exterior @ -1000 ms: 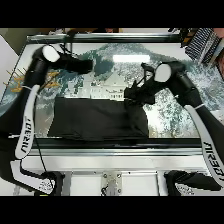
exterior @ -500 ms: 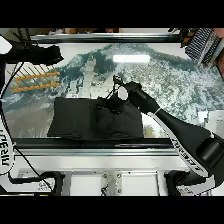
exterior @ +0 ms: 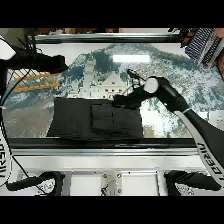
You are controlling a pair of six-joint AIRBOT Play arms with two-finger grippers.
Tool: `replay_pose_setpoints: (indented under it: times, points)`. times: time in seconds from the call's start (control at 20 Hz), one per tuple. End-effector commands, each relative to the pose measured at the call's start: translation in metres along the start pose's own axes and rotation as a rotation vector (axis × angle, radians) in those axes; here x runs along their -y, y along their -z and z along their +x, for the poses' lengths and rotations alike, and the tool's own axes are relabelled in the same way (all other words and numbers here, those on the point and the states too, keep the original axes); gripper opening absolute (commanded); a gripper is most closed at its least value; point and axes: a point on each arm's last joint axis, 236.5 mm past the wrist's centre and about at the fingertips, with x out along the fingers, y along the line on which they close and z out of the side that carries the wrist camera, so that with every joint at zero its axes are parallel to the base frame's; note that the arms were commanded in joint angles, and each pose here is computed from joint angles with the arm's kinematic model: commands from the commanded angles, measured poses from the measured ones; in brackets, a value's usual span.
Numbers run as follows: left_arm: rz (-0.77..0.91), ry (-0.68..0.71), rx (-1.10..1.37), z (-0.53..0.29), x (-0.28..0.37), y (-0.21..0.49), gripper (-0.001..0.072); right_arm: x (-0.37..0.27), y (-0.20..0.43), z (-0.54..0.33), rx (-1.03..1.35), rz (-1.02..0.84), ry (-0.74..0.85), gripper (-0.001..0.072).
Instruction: Fold the clothes and pants, and hang the long-sleeved shirts on hangers.
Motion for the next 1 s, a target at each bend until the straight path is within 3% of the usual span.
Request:
replay_pose_setpoints:
  times: [0.0, 0.15, 0.3, 0.8, 0.85, 0.95]
  points:
    - [0.006, 0.021, -0.048, 0.022, 0.017, 0.046, 0.0009, 0.097, 0.039, -0.016, -0.055, 0.117, 0.061, 0.0711]
    - [0.018, 0.040, -0.086, 0.037, 0.033, 0.087, 0.0009, 0.165, 0.058, -0.008, -0.038, 0.298, 0.026, 0.0711]
    - [0.035, 0.057, -0.110, 0.046, 0.046, 0.112, 0.0009, 0.188, 0.050, 0.006, 0.033, 0.382, -0.072, 0.0711]
    - [0.043, 0.069, -0.139, 0.053, 0.053, 0.129, 0.0009, 0.126, 0.029, 0.069, 0.051, 0.403, -0.340, 0.0703]
    - [0.043, 0.069, -0.139, 0.053, 0.053, 0.129, 0.0009, 0.123, 0.030, 0.071, 0.049, 0.382, -0.337, 0.0659]
    - [0.043, 0.068, -0.138, 0.053, 0.053, 0.129, 0.0009, 0.119, 0.033, 0.071, 0.040, 0.348, -0.343, 0.0213]
